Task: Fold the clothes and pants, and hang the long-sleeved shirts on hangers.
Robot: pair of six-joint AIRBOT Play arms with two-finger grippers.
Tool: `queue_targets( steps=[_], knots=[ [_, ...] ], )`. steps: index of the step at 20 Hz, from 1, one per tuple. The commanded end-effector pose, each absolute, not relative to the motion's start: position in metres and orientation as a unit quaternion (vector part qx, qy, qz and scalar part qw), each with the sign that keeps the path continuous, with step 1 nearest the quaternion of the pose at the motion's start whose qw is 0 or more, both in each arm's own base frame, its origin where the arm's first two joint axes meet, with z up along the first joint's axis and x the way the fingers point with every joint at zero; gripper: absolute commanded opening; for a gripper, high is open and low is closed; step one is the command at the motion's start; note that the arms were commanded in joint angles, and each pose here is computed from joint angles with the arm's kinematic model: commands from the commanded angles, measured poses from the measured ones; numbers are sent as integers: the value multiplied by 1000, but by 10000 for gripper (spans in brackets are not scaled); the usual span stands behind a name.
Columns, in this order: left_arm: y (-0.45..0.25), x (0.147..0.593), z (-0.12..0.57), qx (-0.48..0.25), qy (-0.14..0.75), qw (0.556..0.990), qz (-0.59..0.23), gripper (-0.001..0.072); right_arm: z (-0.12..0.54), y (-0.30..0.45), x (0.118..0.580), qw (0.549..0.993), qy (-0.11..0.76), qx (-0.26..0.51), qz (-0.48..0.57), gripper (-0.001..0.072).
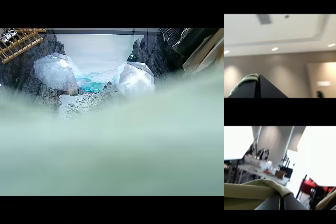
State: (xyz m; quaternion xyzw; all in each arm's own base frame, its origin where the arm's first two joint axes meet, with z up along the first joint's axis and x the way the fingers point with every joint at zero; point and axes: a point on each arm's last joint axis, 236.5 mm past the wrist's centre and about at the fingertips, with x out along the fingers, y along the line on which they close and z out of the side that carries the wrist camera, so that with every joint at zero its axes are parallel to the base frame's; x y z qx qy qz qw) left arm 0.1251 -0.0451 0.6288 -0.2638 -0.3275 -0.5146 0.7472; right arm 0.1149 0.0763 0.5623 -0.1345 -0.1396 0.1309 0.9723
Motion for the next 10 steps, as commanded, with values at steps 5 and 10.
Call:
queue_targets(
  steps=[5, 10],
  knots=[
    [-9, 373, 411, -224, 61, 926, -297, 8, 359, 75, 319, 942, 260, -58, 204, 20],
    [-28, 494, 178, -243, 299, 890, -244, 8, 148, 55, 477, 898, 406, 36, 166, 21]
  ],
)
